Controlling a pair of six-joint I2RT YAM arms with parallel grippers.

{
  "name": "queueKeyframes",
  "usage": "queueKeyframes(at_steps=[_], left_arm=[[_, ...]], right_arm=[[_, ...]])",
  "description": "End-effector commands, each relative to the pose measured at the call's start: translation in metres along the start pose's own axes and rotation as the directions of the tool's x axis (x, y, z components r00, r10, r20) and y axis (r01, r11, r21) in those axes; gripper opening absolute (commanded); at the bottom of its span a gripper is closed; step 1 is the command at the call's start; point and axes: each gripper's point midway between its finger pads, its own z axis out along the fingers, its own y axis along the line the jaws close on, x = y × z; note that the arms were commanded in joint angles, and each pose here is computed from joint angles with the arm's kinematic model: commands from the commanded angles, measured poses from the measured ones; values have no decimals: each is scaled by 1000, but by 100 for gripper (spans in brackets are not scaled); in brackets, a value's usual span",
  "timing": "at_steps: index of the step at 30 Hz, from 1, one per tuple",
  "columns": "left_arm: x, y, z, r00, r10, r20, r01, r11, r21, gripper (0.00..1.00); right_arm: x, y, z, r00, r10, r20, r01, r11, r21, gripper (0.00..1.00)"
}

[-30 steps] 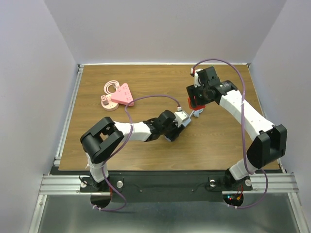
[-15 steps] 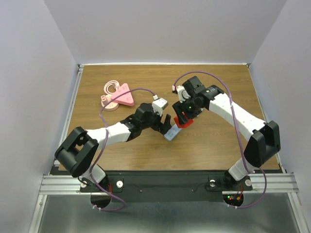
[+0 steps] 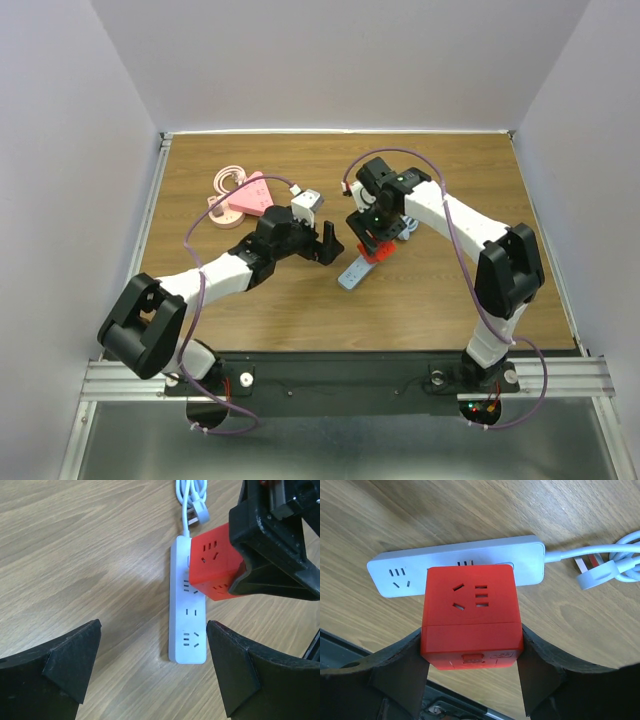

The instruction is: Insert the plug

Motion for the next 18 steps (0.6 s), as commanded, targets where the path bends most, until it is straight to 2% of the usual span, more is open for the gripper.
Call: queueKeyframes(at_steps=[1, 18], left_arm=[[-11, -9, -6, 999, 15, 51, -17, 999, 42, 99], [-2, -7, 0, 1000, 1, 11, -2, 997, 71, 98]], right_arm=[[-5, 2, -10, 1000, -24, 7, 24, 1000, 12, 1], [10, 9, 9, 998, -36, -59, 36, 999, -4, 0]])
